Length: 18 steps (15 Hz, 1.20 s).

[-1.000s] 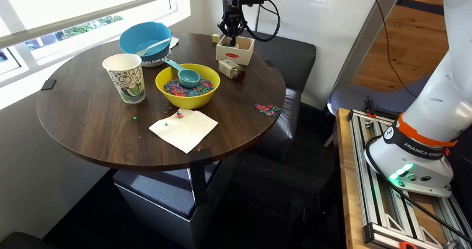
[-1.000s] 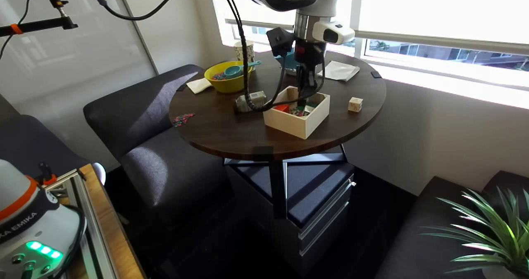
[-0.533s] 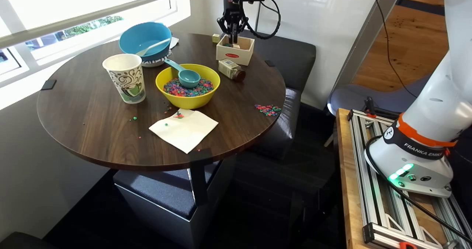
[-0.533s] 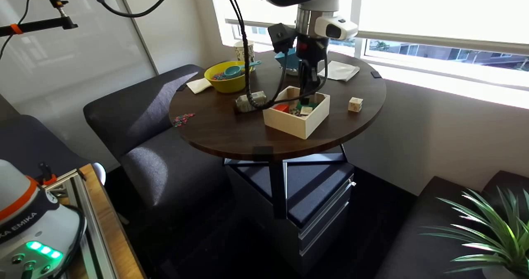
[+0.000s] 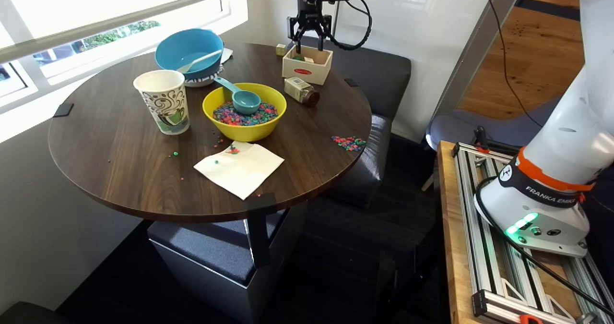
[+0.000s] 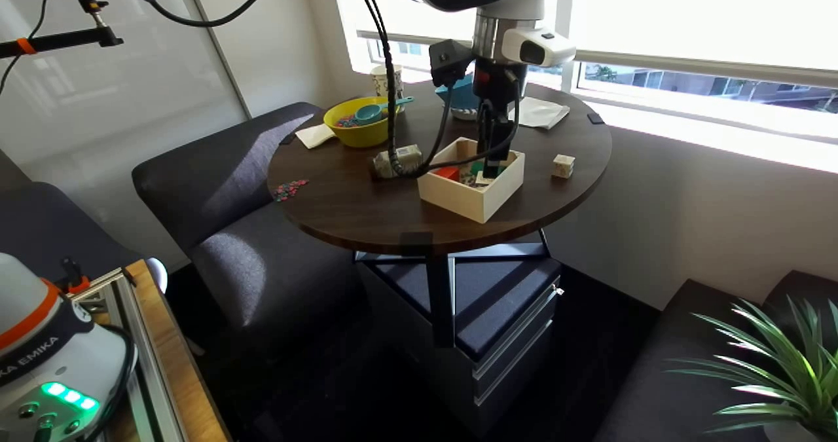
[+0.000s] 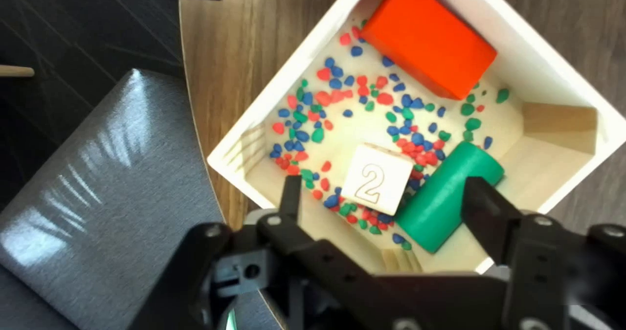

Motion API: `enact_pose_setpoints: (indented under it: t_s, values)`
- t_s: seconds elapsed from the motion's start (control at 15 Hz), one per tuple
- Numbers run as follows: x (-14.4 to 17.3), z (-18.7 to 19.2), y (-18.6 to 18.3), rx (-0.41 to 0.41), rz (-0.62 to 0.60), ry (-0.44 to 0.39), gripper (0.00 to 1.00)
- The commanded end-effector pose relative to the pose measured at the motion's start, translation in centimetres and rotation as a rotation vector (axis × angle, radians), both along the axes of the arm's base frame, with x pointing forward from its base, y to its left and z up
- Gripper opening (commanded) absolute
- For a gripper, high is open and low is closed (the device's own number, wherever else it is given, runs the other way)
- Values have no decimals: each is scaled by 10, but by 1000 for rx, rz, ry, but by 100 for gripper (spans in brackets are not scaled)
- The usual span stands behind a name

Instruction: Remove one block from the box and put it on top of the jar.

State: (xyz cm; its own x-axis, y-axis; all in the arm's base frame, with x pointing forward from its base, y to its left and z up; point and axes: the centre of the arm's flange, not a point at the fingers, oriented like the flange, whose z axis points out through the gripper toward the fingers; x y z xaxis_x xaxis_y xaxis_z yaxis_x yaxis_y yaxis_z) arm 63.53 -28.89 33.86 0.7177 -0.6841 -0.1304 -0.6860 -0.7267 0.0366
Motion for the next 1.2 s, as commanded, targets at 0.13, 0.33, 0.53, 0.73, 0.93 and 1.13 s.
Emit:
enact_pose_setpoints:
  t_s: [0.13,0.33,0.53,0.73,0.93,1.13]
  values:
    - [-13,-27,8,34,-34,48,100]
    - [-16,-34,13,38,-47,64,86]
    - [-13,-44,17,17,-67,29,60]
    - [-4,-51,17,-65,-96,-82,70]
    - [2,-59,18,-131,-118,-135,59]
    - [3,-56,21,-149,-117,-142,38]
